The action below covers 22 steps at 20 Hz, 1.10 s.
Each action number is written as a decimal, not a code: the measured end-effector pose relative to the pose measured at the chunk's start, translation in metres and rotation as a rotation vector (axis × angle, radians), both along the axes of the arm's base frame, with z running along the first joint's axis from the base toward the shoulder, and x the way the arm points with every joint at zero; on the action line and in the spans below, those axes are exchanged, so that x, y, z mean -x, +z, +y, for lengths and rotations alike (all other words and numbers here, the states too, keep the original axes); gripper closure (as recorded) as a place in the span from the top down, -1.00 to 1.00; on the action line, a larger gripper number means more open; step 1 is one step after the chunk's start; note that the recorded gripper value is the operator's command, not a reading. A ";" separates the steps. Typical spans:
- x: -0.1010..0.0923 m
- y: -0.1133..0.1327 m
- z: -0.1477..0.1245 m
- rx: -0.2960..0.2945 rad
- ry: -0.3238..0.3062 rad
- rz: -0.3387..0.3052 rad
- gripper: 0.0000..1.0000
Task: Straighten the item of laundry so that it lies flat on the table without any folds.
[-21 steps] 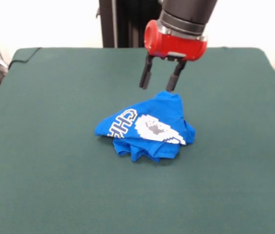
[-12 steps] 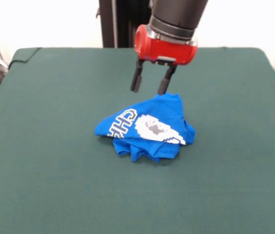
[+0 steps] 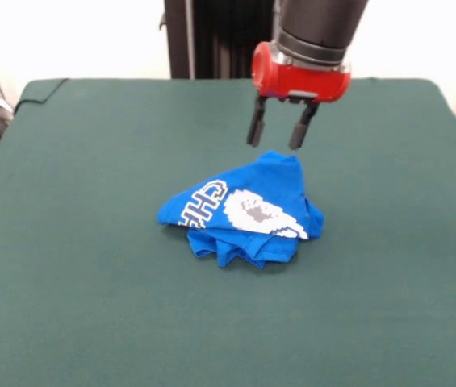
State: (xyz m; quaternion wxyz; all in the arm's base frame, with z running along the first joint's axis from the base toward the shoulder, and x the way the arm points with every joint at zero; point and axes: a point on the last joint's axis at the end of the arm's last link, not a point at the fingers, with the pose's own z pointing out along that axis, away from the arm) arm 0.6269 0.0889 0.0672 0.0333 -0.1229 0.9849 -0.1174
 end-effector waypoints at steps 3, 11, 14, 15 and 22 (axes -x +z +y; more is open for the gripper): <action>0.008 -0.002 0.016 -0.018 -0.008 0.014 1.00; 0.012 -0.007 0.025 -0.026 -0.006 0.018 1.00; 0.012 -0.015 0.022 -0.027 -0.008 0.014 1.00; 0.012 -0.018 0.020 -0.027 -0.008 0.010 1.00; 0.009 -0.032 0.018 -0.028 0.002 -0.026 1.00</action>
